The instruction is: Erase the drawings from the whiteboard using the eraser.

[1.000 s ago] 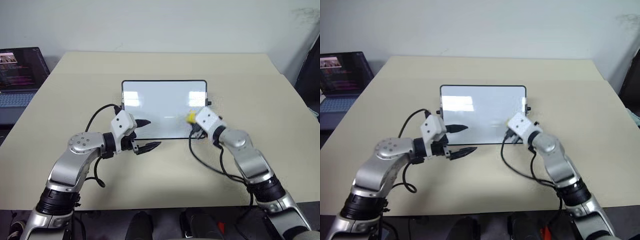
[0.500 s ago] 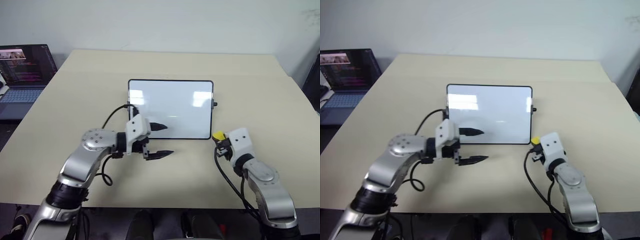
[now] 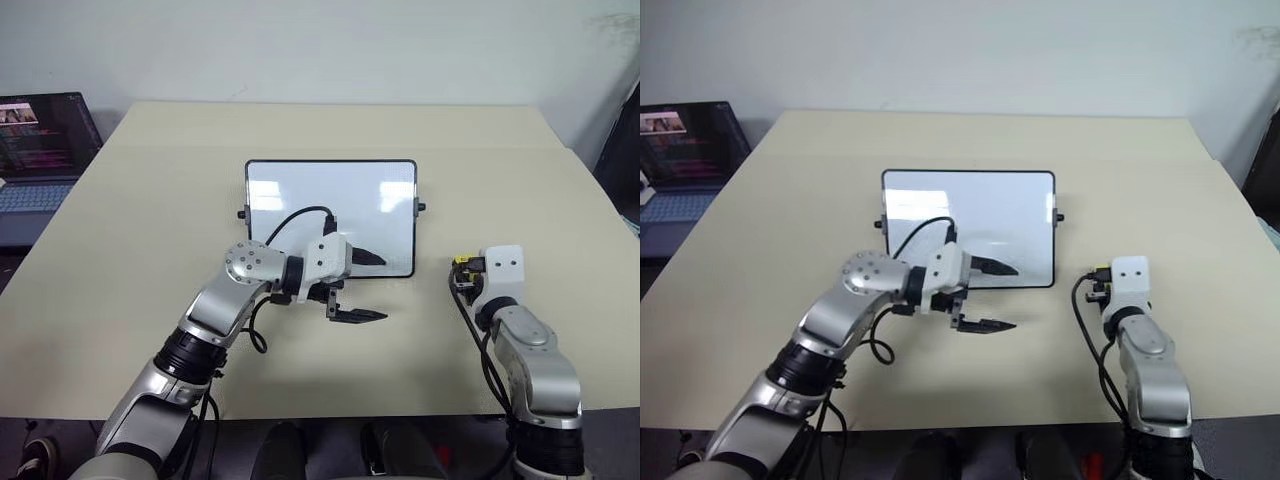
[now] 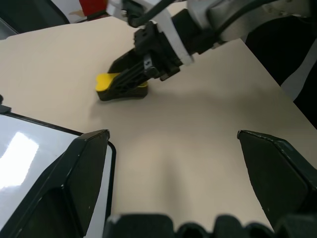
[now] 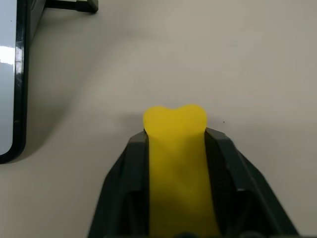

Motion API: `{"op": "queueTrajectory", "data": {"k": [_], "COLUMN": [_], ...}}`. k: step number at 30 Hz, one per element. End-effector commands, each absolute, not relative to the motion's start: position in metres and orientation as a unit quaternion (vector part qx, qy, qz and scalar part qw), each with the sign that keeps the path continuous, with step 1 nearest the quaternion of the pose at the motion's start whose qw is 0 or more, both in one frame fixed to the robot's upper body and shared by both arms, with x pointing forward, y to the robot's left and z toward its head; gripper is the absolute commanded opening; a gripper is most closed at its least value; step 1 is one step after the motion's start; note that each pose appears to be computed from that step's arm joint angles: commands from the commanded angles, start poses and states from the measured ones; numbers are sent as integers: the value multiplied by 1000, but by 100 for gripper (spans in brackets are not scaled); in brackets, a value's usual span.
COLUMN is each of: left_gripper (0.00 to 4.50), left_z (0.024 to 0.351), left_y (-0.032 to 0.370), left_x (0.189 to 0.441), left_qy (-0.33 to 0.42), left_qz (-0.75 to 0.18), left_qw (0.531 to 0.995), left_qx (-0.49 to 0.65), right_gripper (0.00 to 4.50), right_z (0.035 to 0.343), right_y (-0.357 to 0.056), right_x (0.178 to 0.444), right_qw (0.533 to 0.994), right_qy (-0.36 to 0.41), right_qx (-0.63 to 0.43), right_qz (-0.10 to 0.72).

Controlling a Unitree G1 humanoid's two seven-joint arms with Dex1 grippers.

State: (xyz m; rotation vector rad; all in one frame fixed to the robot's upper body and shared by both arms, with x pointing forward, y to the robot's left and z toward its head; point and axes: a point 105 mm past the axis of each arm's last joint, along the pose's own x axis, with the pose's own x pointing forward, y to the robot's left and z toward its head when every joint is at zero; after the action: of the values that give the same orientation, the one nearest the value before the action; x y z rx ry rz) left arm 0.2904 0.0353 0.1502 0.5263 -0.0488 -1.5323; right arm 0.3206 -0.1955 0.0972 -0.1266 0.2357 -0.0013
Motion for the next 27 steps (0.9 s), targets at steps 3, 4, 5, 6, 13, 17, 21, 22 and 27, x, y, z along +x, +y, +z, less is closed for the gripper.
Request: {"op": "queueTrajectory", "data": {"k": [3,4,5,6,13,17,21,22,27], "left_gripper": [450,450,450,450,450,450,450,450,450], "left_z": [155,155,154,154,168,162,147,144,132], "left_y": [41,42,44,45,88,121,148,155,173], "left_x": [287,286,286,287,301,286,266,263,254], "left_qy": [-30,-28,-27,-26,-29,-17,-12,-13,-28], "left_qz": [-681,-679,-676,-672,-554,-446,-326,-295,-161], "left_qw": [691,694,698,703,816,891,944,954,985], "left_qx": [239,238,236,233,159,79,53,47,50], "right_gripper": [346,386,423,448,448,448,448,448,448], "right_z": [107,107,108,110,149,145,133,125,110], "right_y": [-199,-198,-197,-198,-167,-141,-144,-145,-167], "right_x": [319,318,317,316,289,259,242,238,240], "right_qw": [995,995,995,996,996,986,988,988,989], "right_qy": [95,93,91,84,-8,-40,-79,-75,-86], "right_qx": [-44,-42,-40,-42,-46,-75,-46,-60,-43], "right_qz": [-3,-4,-4,-6,81,145,122,122,109]}}
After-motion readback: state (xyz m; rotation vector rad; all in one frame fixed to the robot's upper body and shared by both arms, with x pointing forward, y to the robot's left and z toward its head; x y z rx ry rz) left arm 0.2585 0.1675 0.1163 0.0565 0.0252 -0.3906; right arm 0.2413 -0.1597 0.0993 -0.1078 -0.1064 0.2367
